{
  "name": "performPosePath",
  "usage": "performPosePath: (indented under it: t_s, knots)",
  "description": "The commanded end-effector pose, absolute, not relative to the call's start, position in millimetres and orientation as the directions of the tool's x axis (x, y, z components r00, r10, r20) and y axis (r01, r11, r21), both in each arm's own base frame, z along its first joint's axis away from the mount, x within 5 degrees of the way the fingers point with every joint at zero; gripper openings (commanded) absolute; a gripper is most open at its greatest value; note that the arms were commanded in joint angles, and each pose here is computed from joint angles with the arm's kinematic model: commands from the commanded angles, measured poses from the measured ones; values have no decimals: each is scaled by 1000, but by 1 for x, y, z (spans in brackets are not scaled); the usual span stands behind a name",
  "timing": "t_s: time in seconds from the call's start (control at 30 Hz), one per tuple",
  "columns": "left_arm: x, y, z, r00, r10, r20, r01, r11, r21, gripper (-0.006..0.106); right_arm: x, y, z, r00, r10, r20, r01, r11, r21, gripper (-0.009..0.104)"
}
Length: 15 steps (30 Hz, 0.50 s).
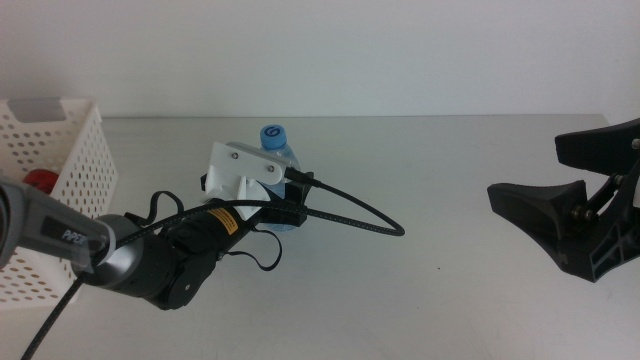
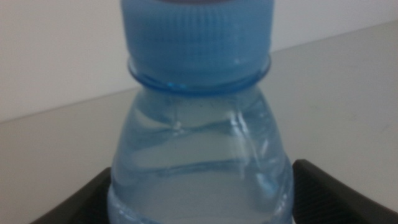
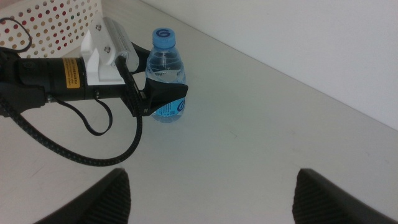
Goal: Use arms to grab the bottles and put them into the dustbin to the left of the table.
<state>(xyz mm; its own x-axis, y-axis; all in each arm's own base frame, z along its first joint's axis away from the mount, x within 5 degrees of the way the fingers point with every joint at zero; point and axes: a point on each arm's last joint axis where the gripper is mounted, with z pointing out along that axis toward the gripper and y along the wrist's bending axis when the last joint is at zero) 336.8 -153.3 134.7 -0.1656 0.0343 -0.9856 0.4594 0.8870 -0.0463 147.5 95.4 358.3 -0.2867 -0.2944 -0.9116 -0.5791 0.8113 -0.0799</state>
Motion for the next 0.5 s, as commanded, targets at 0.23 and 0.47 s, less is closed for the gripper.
performPosePath:
  t_s: [0.23, 0.47]
  knots:
    - [343, -152, 166, -7, -72, -997, 436, 897, -68, 47, 148, 94, 375, -200, -253, -946, -568, 817, -99, 67]
    - [325, -144, 190, -102, -16, -995, 426, 903, -58, -2, 148, 94, 374, -201, -254, -946, -568, 817, -99, 67]
